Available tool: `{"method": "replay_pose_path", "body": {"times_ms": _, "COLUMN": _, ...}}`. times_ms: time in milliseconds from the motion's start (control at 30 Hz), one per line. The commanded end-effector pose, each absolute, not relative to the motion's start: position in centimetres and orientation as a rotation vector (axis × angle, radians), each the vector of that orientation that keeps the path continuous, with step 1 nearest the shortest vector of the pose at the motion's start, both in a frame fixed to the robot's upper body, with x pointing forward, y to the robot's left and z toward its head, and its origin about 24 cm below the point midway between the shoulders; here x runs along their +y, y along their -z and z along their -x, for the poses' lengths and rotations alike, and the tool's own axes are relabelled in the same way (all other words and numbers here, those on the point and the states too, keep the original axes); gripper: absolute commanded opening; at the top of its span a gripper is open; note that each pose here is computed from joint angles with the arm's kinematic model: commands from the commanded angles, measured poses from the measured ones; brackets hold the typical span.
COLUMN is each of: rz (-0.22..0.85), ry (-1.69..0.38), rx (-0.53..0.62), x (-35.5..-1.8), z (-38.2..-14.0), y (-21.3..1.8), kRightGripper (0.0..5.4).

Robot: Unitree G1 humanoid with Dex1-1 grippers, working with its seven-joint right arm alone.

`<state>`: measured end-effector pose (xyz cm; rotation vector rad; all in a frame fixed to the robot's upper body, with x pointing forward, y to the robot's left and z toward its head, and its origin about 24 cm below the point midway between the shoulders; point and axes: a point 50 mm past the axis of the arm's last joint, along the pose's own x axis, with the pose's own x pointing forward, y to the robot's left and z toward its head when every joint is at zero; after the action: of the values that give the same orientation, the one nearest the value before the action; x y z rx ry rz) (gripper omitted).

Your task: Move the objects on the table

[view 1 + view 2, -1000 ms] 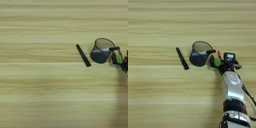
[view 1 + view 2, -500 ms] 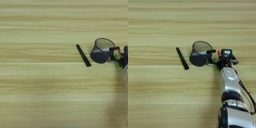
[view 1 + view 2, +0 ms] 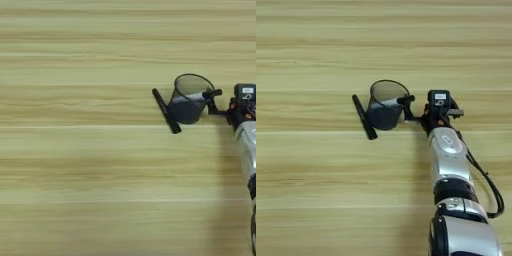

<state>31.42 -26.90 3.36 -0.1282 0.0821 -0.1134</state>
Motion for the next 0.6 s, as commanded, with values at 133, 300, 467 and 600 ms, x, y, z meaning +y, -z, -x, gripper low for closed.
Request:
{"method": "replay_pose_path", "body": {"times_ms": 133, "rz": 0.17, "ry": 0.056, "rx": -0.035, "x": -25.4, "z": -33.0, "y": -6.6, "kRightGripper": 5.38}}
{"method": "replay_pose_path", "body": {"times_ms": 300, "rz": 0.166, "ry": 0.035, "rx": -0.021, "x": -24.6, "z": -32.9, "y": -6.1, "kRightGripper": 5.38}}
{"method": "replay_pose_path", "body": {"times_ms": 467, "rz": 0.157, "ry": 0.013, "rx": -0.007, "x": -23.7, "z": -32.9, "y": -5.7, "kRightGripper": 5.38}}
{"method": "replay_pose_path", "body": {"times_ms": 600, "rz": 0.152, "ry": 0.019, "rx": 0.004, "x": -23.8, "z": -32.8, "y": -5.4, "kRightGripper": 5.38}}
